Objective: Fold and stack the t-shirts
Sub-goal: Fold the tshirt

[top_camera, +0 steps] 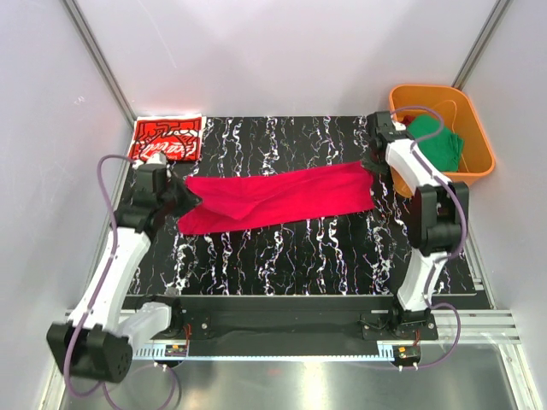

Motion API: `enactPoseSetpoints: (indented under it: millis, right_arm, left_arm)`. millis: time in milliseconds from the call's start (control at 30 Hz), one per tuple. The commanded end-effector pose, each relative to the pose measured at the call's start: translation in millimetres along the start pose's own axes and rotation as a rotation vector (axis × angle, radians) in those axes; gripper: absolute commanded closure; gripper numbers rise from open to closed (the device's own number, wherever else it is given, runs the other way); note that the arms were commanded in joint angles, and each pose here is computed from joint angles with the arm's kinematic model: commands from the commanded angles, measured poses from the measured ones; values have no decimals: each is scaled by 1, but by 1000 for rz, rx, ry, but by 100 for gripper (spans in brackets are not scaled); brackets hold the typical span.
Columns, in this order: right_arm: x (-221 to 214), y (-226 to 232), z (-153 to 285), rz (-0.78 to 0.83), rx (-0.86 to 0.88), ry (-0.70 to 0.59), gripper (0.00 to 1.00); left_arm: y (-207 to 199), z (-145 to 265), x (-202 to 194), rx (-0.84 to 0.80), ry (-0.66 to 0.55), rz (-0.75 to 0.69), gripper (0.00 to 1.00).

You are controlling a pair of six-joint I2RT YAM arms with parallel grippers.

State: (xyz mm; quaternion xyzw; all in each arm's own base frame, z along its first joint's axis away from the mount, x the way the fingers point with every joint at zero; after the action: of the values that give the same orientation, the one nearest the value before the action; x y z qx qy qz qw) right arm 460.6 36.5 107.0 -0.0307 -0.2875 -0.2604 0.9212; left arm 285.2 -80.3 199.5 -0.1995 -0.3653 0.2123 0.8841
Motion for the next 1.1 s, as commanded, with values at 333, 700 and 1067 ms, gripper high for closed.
enactPoseSetpoints:
  millis: [333,700,1067]
  right_arm:
    - [-75,-48,61,14,80,88,100]
    - [-132,-89,87,-22,84,137,100]
    - [-155,-114,97,-130,65,77,100]
  left_arm:
    - [27,56,-66,-45,40,76,100]
    - [60,92,-110,53,69,253,99]
    - [77,106,-127,37,-11,333,96]
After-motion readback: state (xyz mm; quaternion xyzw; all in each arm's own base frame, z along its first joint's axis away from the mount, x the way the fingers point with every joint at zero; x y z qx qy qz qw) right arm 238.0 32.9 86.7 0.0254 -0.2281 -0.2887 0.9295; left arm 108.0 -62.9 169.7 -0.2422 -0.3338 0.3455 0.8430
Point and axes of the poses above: each gripper's point midway between its finger pads, its own z axis back along the fingers, its own y axis along the line the jaws close on, x = y × z, the point moved 1 cm from there along z, back along the fingers, and after that the axes turned 3 degrees about -z, right-handed, at the moved point
